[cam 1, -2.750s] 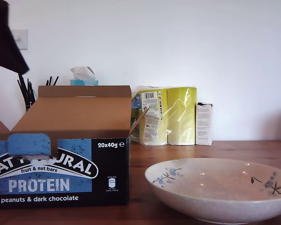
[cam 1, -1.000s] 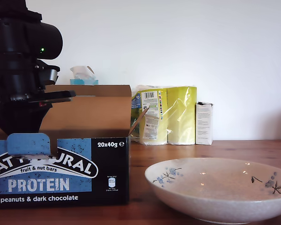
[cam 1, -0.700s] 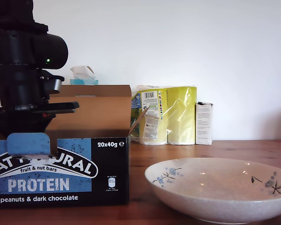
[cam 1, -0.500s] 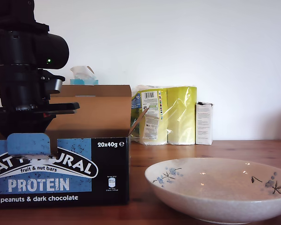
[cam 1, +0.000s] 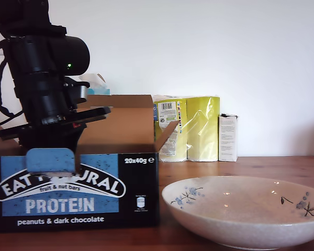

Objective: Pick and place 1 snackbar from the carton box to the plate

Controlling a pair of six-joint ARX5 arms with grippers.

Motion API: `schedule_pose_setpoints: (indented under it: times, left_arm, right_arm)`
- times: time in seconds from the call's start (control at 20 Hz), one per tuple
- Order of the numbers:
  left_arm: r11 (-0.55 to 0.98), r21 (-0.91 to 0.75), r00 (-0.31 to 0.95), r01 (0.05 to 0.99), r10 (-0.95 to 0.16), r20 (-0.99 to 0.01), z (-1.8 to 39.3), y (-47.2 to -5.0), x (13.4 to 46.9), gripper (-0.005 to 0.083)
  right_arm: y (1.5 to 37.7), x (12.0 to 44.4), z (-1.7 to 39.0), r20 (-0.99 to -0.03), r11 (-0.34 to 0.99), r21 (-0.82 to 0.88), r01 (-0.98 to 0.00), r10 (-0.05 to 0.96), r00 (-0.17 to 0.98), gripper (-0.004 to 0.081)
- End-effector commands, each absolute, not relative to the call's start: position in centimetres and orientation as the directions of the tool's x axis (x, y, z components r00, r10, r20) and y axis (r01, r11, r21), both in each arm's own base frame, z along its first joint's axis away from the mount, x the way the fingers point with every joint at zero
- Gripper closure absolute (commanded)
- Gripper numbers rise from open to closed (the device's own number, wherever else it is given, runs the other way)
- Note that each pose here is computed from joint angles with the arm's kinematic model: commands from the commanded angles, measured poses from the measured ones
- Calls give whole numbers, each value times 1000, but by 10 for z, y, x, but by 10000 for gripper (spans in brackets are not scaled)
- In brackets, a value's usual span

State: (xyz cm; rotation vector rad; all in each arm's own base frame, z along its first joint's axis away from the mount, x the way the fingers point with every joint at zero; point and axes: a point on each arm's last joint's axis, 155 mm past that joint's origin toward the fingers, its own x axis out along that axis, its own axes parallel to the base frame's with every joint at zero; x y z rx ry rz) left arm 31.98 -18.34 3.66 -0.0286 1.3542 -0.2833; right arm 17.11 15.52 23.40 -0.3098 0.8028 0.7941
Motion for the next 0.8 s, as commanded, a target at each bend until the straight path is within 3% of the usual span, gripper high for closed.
schedule_pose_setpoints:
  times: [0.0, 0.35, 0.4, 0.45, 0.55, 0.6, 0.75]
  left_arm:
    - [966, -179, 160, 189, -210, -965, 29, -186, 321, 793]
    - [962, -164, 151, 219, -200, -968, 81, -184, 314, 774]
    - [963, -161, 139, 218, -194, -971, 83, -182, 308, 702]
    - [965, -157, 122, 210, -185, -975, 83, -180, 303, 550]
    - [965, -142, 97, 219, -167, -981, 81, -179, 295, 153]
    - [961, -134, 107, 241, -164, -981, 81, -181, 297, 67]
    - [953, -128, 174, 276, -180, -968, 84, -192, 310, 62]
  right_arm:
    - [156, 171, 235, -738, 672, 38, -740, 518, 432, 783]
    - [156, 170, 234, -742, 672, 39, -740, 515, 429, 783]
    - [156, 170, 234, -742, 671, 39, -740, 516, 429, 783]
    - [156, 170, 234, -742, 671, 39, -740, 516, 429, 783]
    - [156, 170, 234, -742, 671, 39, -740, 516, 429, 783]
    - [156, 170, 234, -742, 672, 39, -740, 515, 428, 783]
    - [156, 170, 234, -741, 671, 38, -740, 516, 429, 783]
